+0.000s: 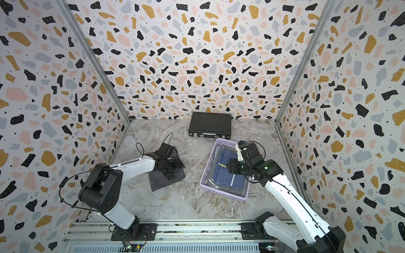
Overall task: Put the folded pillowcase in the basket
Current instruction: Move the pillowcase to the center of the board, then pick up the pillowcase from the center of the board.
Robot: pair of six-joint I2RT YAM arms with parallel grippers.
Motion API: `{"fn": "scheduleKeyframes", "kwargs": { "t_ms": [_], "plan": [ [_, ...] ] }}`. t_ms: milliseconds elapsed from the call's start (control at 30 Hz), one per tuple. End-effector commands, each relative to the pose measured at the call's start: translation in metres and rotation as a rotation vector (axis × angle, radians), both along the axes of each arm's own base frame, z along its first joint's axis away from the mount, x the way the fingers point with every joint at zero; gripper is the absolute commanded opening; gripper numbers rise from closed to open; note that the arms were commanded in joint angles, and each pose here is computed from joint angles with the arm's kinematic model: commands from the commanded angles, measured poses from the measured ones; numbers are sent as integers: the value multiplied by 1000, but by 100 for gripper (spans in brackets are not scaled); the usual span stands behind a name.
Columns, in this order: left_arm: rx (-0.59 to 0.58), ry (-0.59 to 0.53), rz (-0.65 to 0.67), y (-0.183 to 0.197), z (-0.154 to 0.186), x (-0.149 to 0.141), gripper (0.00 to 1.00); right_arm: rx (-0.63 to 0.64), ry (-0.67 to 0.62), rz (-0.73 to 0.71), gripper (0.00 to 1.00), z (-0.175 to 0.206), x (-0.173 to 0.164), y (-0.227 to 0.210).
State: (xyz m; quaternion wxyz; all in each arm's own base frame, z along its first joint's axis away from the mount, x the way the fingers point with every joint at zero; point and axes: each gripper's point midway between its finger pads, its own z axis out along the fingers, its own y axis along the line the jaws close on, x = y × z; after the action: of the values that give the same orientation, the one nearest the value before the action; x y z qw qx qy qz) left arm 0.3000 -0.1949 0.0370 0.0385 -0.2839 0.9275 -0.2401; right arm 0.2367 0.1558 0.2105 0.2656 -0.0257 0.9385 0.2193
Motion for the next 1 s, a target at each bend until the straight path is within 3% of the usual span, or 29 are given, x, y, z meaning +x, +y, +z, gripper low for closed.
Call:
{"fn": "scheduleKeyframes", "kwargs": {
  "t_ms": [0, 200, 333, 533, 733, 967],
  "plan": [
    [4, 24, -2, -7, -2, -9, 79, -4, -16, -2, 55, 13, -2, -2],
    [3, -59, -117, -12, 37, -5, 82, -12, -7, 25, 56, 15, 2, 5],
    [81, -99, -208, 5, 62, -9, 86, -19, -15, 61, 56, 21, 10, 20],
    [92, -166, -140, 63, 86, 14, 88, -66, 11, 219, 57, 3, 14, 81],
    [157, -95, -73, 132, 71, 45, 89, -103, 88, 445, 62, -38, 7, 166],
    [183, 22, -16, 177, 30, 65, 89, -158, 178, 562, 68, -81, 10, 225]
  ]
}}
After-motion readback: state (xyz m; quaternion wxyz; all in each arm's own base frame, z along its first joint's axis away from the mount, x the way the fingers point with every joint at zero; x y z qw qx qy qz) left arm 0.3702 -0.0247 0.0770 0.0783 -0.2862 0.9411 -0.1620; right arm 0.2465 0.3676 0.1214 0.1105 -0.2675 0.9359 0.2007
